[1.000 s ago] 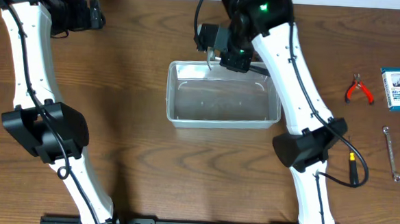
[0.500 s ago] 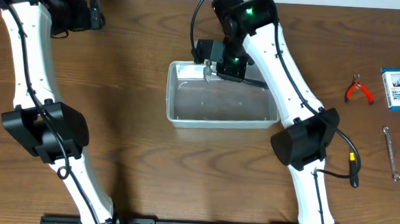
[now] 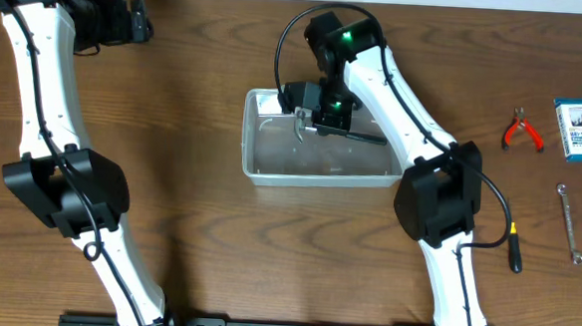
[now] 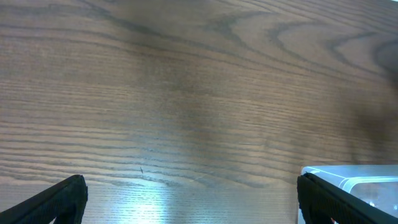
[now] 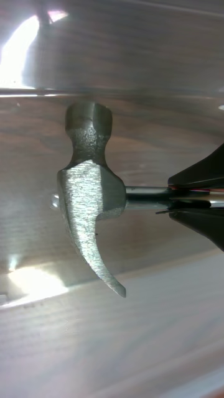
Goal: Pack container
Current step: 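Lower the hammer into the container and open the right gripper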
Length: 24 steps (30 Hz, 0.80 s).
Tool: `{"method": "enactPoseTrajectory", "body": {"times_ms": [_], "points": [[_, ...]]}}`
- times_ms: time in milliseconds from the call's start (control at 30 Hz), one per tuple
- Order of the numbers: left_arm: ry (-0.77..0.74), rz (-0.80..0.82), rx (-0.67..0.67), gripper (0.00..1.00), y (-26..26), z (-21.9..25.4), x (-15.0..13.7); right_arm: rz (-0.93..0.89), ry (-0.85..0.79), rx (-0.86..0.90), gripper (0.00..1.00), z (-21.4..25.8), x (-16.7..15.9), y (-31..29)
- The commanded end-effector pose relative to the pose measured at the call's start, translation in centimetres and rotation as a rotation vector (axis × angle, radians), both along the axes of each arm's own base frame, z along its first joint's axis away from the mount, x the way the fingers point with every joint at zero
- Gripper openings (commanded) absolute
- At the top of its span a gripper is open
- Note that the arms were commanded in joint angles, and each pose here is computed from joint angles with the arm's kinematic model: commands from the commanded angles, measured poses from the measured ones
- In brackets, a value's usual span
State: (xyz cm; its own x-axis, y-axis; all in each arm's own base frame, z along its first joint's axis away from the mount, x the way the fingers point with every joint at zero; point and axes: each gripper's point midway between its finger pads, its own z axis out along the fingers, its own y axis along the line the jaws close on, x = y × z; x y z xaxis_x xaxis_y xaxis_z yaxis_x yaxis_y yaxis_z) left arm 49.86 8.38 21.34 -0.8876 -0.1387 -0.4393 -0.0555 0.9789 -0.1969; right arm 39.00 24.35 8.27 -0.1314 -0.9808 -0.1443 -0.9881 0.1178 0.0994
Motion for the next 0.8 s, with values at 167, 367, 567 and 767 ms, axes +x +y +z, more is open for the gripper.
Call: {"method": "enactPoseTrajectory", "body": {"times_ms": [167, 367, 567, 767], "points": [[-0.02, 0.002, -0.004, 0.98, 0.1, 0.8, 0.1, 0.02, 0.017, 0.017, 0.01, -2.2, -0.5, 0.5], [-0.02, 0.002, -0.004, 0.98, 0.1, 0.8, 0.1, 0.019, 0.024, 0.012, 0.01, -2.8, -0.6, 0.4], [-0.02, 0.001, -0.004, 0.98, 0.1, 0.8, 0.1, 0.019, 0.015, 0.017, 0.15, -2.8, -0.4, 0.5], [-0.02, 0.002, -0.004, 0.98, 0.1, 0.8, 0.1, 0.019, 0.016, 0.017, 0.21, -2.8, -0.4, 0.5]]}}
